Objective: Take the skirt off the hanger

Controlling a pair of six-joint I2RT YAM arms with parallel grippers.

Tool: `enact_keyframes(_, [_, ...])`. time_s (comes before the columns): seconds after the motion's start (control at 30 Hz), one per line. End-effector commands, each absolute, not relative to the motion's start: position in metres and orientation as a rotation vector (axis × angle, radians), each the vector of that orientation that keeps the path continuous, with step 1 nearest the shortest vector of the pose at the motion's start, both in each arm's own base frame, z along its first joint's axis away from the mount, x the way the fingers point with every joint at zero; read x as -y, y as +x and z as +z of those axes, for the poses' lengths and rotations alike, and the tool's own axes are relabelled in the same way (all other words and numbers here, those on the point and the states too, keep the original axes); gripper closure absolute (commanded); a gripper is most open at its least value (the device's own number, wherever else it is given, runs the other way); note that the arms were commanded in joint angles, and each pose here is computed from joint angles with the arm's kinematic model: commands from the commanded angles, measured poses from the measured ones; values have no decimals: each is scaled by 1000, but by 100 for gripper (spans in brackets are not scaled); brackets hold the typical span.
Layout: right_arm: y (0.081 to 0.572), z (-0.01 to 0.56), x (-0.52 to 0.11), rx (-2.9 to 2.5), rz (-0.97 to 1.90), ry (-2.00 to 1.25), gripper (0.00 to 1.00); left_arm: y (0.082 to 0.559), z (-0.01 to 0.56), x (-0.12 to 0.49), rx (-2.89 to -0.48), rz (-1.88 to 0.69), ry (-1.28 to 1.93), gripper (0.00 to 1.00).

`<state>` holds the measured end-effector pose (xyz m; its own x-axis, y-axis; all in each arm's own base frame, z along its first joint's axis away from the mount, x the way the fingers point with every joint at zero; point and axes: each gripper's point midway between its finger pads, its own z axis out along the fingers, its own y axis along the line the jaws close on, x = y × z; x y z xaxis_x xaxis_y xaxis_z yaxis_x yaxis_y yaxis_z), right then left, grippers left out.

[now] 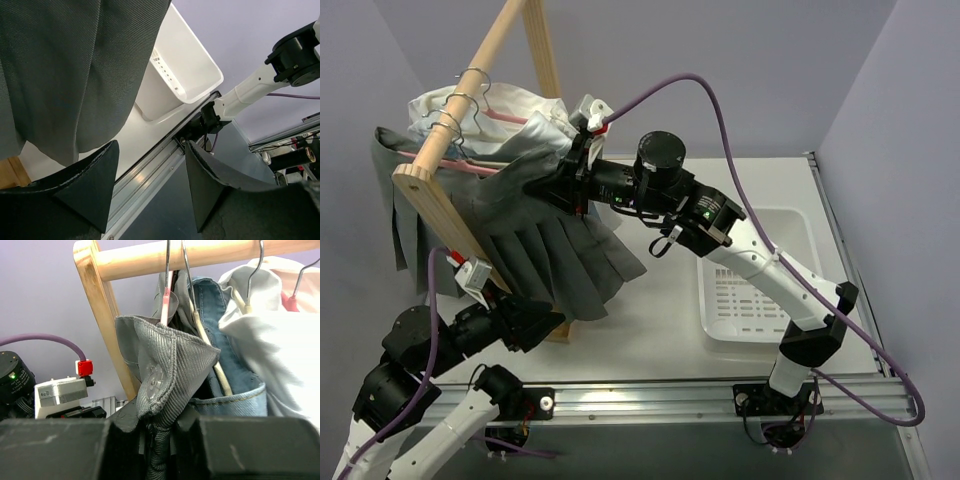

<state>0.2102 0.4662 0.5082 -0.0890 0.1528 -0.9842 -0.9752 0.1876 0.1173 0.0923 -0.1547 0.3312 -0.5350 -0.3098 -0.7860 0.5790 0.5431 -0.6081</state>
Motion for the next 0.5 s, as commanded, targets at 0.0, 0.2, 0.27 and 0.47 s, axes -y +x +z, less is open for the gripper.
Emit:
enact_keyframes(0.0, [197,614,-413,-955,1201,-735,100,89,364,158,-1707,-1176,284,36])
enact_keyframes(0.2, [194,598,-395,-1029,1165,-732,100,93,384,161,-1675,-1174,307,36])
enact_keyframes(0.27, [188,597,-384,-1039,1159,-733,100,97,395,165,-1662,-1180,312,37])
enact_keyframes(0.47, [178,557,-362,-1164,1136,-755,100,100,440,181,-1579,-1261,358,50])
